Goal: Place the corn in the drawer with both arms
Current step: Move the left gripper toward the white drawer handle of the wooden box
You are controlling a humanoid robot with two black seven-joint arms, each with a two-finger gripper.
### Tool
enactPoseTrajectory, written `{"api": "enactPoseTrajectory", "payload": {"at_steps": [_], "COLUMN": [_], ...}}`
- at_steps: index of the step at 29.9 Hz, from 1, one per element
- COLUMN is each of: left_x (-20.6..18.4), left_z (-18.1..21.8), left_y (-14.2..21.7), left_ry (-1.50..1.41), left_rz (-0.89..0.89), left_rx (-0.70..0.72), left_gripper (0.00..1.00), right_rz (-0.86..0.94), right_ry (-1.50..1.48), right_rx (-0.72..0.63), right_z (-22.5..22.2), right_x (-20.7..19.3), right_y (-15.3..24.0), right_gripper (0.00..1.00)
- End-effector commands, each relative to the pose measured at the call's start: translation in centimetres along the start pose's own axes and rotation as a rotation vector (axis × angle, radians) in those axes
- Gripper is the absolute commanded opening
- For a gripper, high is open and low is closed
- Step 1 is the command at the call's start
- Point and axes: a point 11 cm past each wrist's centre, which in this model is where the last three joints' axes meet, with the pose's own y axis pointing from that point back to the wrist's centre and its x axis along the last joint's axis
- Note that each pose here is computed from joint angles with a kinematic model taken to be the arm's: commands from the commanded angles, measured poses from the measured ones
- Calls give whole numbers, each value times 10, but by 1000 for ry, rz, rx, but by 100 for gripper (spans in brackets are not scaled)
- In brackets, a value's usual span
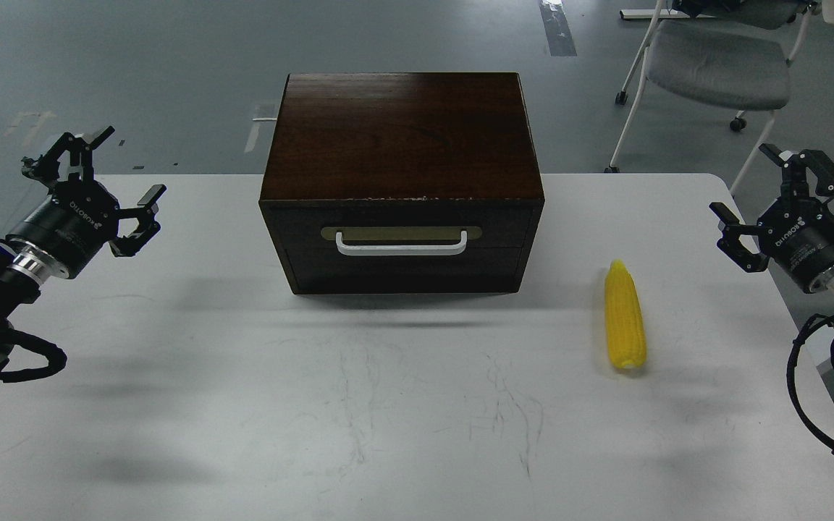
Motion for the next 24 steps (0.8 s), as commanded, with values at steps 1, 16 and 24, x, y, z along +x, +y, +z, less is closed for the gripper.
{"api": "enactPoseTrajectory", "payload": {"at_steps": [1, 16, 24], "left_x": [0, 0, -101], "left_z": [1, 103, 207], "left_y": [0, -13, -60], "left_ry": [0, -309, -742], "left_rz": [0, -46, -295], "left_rx": [-4, -59, -188], "left_gripper": [98, 98, 98], "right_rz": [3, 11, 13], "right_ry": [3, 4, 4], "right_rx": [3, 18, 29], "right_z": [-2, -5, -9], "right_x": [1, 4, 4], "right_y": [1, 2, 0], "right_gripper": [100, 100, 100]}}
